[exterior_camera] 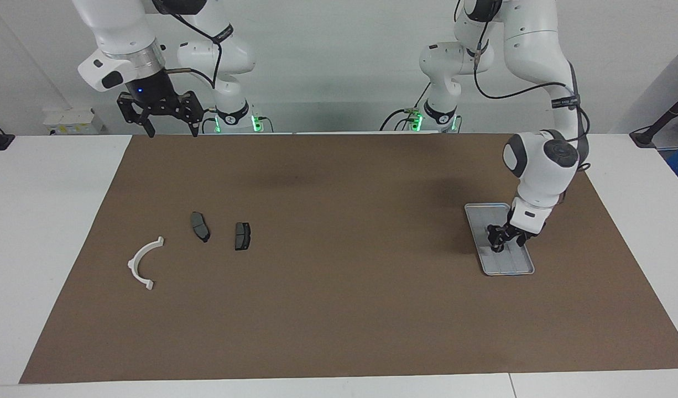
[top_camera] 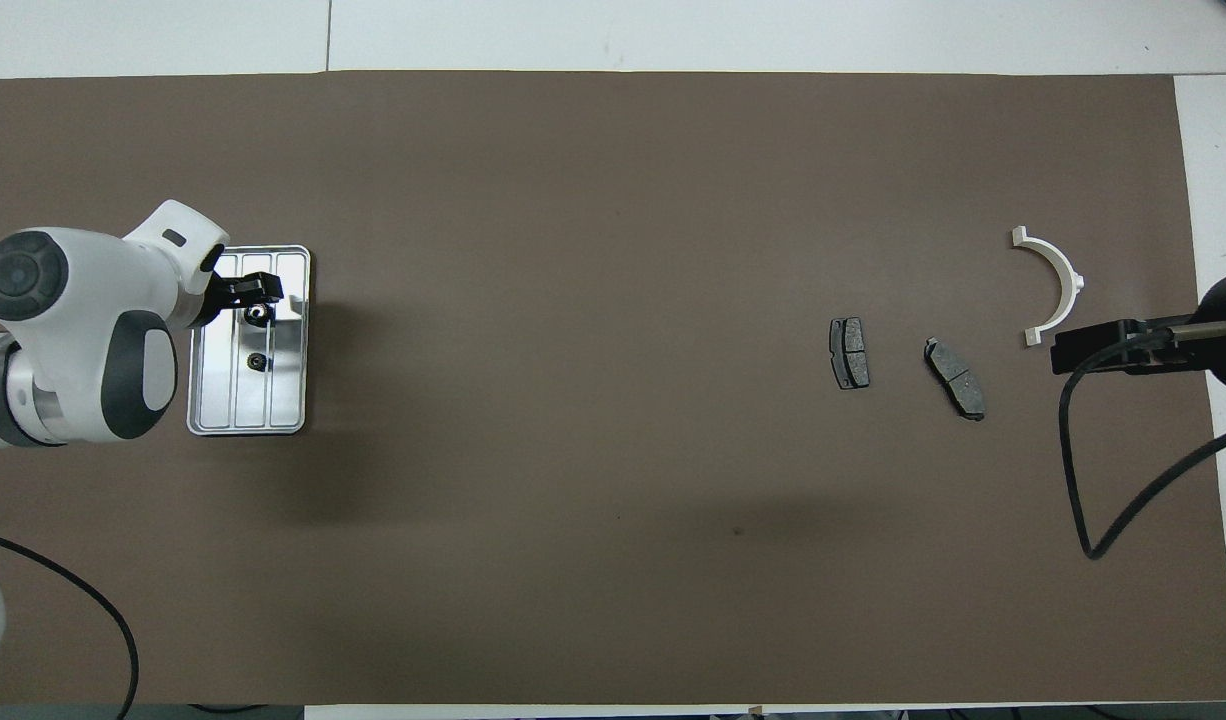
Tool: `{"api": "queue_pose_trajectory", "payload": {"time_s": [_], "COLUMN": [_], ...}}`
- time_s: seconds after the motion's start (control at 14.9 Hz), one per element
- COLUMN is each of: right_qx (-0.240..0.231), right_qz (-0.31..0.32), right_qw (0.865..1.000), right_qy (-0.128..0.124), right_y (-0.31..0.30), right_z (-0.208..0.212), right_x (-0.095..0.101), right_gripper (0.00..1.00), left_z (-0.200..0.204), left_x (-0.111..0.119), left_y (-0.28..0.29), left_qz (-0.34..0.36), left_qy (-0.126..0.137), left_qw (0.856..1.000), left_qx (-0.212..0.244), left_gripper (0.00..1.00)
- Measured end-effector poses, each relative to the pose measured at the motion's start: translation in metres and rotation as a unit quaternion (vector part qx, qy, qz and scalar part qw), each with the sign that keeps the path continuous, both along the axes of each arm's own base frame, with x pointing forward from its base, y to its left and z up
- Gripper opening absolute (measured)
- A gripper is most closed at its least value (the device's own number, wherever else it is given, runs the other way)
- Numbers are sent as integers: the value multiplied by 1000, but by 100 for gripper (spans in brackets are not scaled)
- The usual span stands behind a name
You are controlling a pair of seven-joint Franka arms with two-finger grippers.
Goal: Pick bearing gear from pile to tray
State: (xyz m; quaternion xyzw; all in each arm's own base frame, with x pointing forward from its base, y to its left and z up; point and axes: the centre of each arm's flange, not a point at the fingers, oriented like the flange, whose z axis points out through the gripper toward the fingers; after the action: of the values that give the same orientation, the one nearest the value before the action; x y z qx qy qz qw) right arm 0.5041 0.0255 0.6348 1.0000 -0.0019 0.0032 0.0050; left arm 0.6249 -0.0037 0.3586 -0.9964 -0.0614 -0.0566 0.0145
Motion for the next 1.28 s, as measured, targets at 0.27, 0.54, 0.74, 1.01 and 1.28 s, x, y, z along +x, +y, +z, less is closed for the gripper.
{"api": "queue_pose_trajectory", "payload": {"time_s": [0.27,0.54,0.74,1.01,1.28], "right_qx": [0,0,0,0,0], "right_qz": [0,0,0,0,-2], "right_qw": [1000,1000,1000,1000,1000], "right_qy": [0,0,0,-1,-1], "right_y": [0,0,0,0,-2], "right_z": [0,0,0,1,1], "right_x": [0,0,0,-1,-1], "right_gripper": [100,100,100,100,100], "left_z": [113,228,271,281,246], "left_x": [17,-1,-42,-90,-114], "left_y": [2,0,-1,-1,1], "left_qz": [3,9,9,6,-3], "left_qy": [-35,-117,-83,19,80], "left_qw": [999,993,996,1000,997], "left_qx": [-1,-18,-17,-14,-13], "left_gripper": [100,100,100,100,100]}}
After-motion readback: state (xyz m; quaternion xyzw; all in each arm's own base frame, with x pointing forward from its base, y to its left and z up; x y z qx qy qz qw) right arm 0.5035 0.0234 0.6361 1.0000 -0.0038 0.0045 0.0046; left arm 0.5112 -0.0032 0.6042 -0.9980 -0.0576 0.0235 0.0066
